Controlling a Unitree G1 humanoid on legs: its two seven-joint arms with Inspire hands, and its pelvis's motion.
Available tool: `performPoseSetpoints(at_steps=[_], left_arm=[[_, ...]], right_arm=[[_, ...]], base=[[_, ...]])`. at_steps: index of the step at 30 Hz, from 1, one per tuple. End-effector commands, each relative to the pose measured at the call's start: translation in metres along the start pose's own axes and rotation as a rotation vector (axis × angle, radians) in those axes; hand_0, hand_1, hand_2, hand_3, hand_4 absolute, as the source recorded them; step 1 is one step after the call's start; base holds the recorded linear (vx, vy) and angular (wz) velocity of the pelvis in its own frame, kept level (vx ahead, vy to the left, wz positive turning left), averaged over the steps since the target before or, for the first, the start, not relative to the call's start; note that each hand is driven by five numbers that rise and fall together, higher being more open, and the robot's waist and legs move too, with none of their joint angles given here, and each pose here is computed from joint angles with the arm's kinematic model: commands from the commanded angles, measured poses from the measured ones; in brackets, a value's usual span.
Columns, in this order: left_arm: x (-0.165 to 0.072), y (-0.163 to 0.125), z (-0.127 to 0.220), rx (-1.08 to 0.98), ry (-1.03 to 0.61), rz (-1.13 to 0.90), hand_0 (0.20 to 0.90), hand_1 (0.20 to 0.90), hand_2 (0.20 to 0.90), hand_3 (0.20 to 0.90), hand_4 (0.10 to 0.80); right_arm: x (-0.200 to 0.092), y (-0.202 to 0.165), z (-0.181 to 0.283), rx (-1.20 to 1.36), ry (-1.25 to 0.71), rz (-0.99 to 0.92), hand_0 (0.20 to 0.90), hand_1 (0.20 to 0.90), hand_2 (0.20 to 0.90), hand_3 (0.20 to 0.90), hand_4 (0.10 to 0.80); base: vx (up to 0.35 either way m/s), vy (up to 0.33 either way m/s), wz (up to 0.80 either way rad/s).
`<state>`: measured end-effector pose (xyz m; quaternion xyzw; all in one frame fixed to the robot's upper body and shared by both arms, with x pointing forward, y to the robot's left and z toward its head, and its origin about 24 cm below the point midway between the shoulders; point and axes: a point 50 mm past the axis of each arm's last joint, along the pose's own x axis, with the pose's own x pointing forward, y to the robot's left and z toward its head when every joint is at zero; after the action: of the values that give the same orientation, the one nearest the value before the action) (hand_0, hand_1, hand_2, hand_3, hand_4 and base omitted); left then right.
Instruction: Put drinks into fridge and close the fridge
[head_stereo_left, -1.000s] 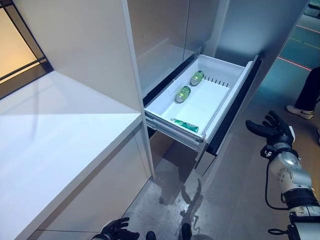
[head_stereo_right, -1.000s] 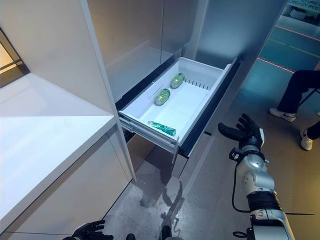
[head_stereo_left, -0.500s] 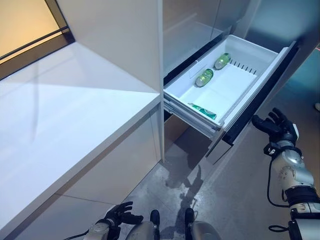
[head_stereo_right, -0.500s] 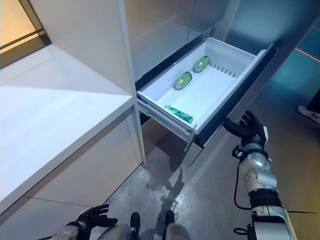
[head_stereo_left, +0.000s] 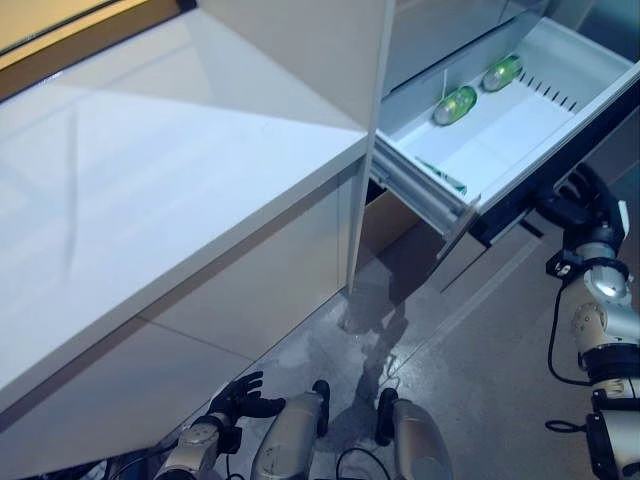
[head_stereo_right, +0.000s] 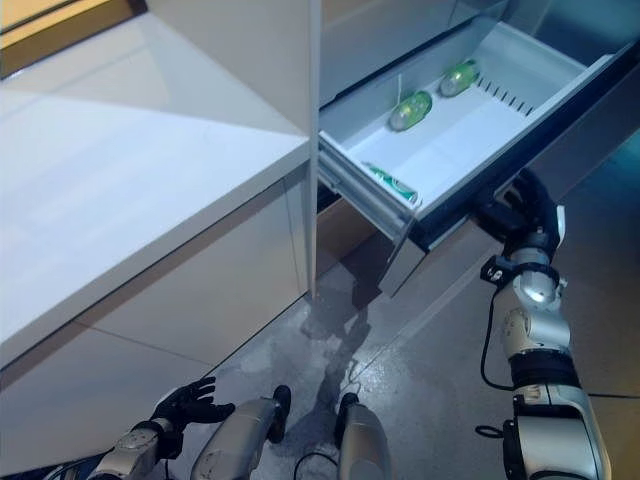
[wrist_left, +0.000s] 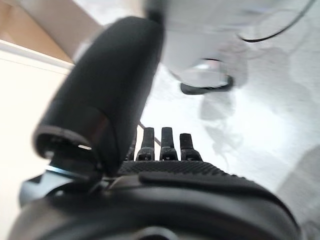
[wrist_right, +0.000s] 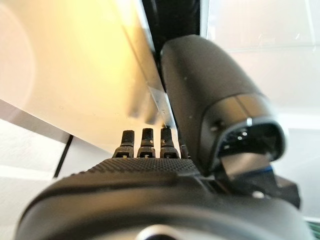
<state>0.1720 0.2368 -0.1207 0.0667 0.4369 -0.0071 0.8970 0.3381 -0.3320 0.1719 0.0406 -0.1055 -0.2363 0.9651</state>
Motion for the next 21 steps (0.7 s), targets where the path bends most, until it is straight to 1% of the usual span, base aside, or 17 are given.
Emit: performPoseSetpoints(at_steps=[1,3,7,9,21], left_arm=[[-0.011,0.006,-0.021,0.069,0.028,0.007,0.9,0.9,0.9,0.9,0.8],[-0.01,0.004,-0.021,0.074,0.022,0.0,0.9,0.9,0.9,0.9,0.8],[-0.01,0.001,-0.023,0.066,0.022,-0.009,0.9,0.9,0.9,0.9,0.8],[-0.011,-0.002,-0.026,0.067,0.024,-0.02,0.9,0.9,0.9,0.9,0.8],[-0.011,-0.002,-0.025,0.069,0.006,-0.028,0.9,0.9,0.9,0.9,0.8]], right_arm=[[0.012,0.05,0.096,-0.019,-0.387,0.188,0.9,0.9,0.9,0.9,0.8],[0.014,0.058,0.109,-0.014,-0.424,0.191,0.9,0.9,0.9,0.9,0.8],[0.016,0.069,0.122,-0.042,-0.46,0.213,0.9,0.9,0.9,0.9,0.8],[0.018,0.08,0.132,-0.09,-0.482,0.225,0.9,0.9,0.9,0.9,0.8],[0.022,0.101,0.16,-0.124,-0.541,0.256,0.9,0.9,0.9,0.9,0.8]], base=[[-0.049,0.077,0.13],[-0.019,0.083,0.2],[0.071,0.062,0.09],[0.02,0.068,0.06],[0.025,0.027,0.04]])
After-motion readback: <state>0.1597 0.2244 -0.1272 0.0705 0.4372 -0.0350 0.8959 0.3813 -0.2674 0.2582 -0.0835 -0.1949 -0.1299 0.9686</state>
